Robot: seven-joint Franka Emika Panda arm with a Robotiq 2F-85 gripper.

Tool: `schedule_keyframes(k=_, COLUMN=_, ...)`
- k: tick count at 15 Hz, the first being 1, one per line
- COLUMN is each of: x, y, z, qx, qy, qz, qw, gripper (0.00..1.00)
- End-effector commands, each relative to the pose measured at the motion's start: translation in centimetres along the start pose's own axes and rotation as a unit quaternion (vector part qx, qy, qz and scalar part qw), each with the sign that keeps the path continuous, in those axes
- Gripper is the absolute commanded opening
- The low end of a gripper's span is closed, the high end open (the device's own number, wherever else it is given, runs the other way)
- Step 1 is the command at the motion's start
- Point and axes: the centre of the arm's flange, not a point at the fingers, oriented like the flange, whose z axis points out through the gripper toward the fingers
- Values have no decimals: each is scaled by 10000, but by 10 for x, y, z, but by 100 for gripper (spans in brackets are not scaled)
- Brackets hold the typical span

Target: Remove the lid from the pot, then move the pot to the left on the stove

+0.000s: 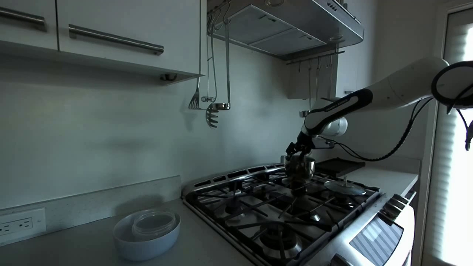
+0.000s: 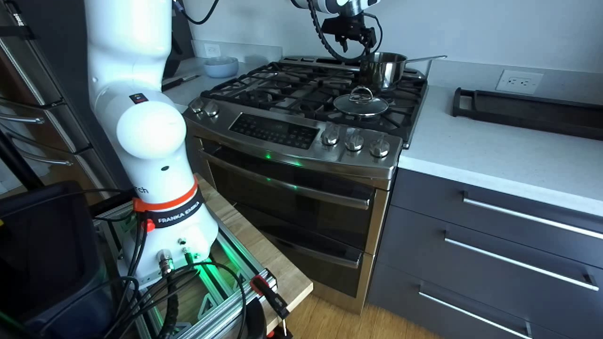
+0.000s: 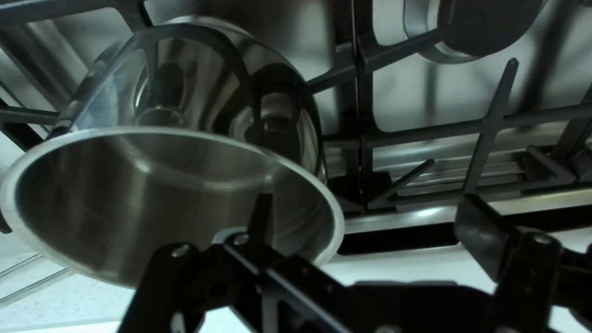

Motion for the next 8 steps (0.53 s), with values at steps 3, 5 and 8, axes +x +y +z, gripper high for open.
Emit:
schedule_keyframes(k=3, x=20, y=11, z=20, qx=73, qy=-210, qz=-660, qw=9976, gripper=100)
schedule_keyframes(k=5, x=24, y=11, z=26, qx=92, qy=-158, qz=-833, qw=9964, gripper=100)
schedule_keyframes(k=8, x=27, y=11, z=35, qx=120, qy=-142, qz=-1005, qw=9948, gripper=90)
